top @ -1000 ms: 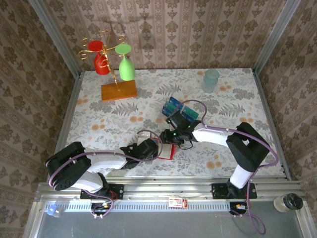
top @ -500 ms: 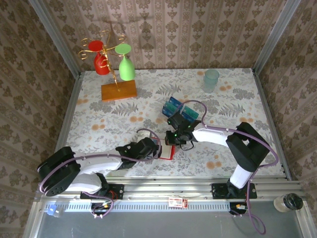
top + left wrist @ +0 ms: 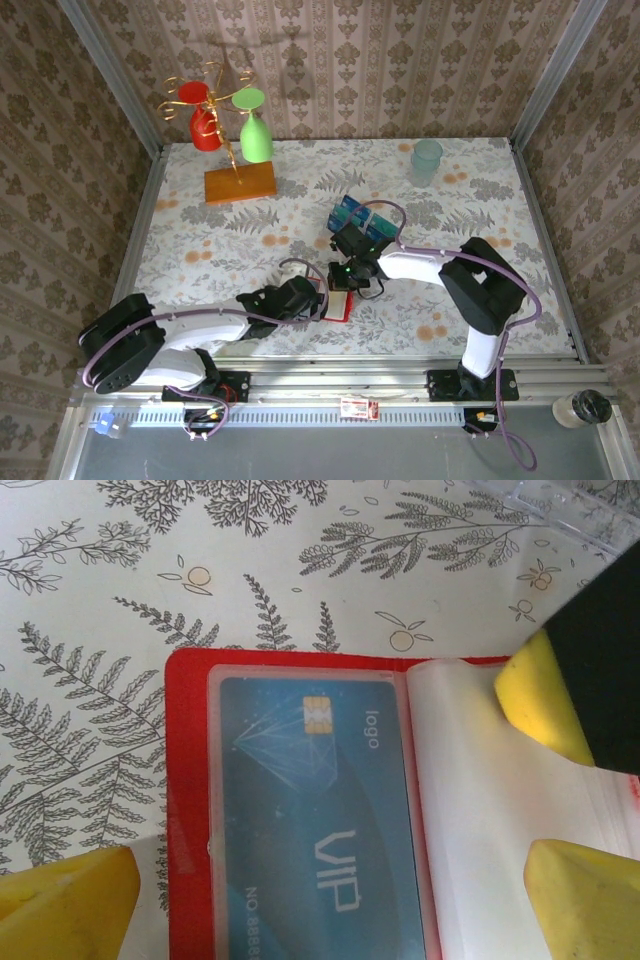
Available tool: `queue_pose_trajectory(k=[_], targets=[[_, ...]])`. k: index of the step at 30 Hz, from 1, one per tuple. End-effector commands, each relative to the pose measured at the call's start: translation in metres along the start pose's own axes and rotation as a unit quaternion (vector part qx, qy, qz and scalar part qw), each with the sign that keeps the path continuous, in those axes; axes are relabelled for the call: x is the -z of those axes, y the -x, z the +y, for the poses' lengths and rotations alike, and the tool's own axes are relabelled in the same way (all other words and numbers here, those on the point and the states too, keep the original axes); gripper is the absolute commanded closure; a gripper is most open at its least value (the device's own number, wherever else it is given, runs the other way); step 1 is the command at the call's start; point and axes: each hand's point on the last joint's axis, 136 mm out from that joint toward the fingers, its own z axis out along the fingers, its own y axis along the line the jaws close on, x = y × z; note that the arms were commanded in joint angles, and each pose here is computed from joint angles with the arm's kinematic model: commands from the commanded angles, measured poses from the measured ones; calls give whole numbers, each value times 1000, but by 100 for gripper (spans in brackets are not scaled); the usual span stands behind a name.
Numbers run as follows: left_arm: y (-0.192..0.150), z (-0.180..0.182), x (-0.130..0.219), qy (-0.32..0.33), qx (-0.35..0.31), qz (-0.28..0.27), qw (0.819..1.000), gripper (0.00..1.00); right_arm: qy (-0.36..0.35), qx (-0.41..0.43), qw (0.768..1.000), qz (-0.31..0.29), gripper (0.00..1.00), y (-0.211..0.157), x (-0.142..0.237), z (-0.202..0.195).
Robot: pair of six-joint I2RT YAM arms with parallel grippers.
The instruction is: Put the credit cards into the card holder
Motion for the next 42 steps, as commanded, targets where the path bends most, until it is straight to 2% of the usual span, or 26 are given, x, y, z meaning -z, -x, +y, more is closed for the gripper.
queue_pose_trajectory(k=[1, 11, 17, 21, 24, 28, 34, 42], targets=[[1, -6, 0, -4, -19, 3, 1000, 0, 10, -6, 1000, 27, 100, -8, -15, 2], [-9, -2, -9, 14, -34, 16, 999, 0, 16, -10, 999, 26, 100, -8, -17, 4], [-19, 7, -13, 30, -34, 21, 999, 17, 18, -12, 999, 26, 100, -7, -17, 5], [-23, 10, -14, 31, -29, 22, 999, 21, 19, -9, 1000, 22, 91, -3, -12, 9], [-24, 10, -14, 31, -29, 22, 999, 21, 22, -6, 1000, 9, 77, 3, -2, 13], [-25, 9, -15, 31, -28, 22, 999, 21, 19, -10, 999, -25, 62, 11, 19, 13], [-26, 9, -17, 31, -23, 22, 999, 21, 8, -33, 998, -46, 57, 8, 28, 2], [-27, 9, -16, 31, -22, 20, 999, 21, 15, -49, 998, -31, 57, -3, 15, -4]])
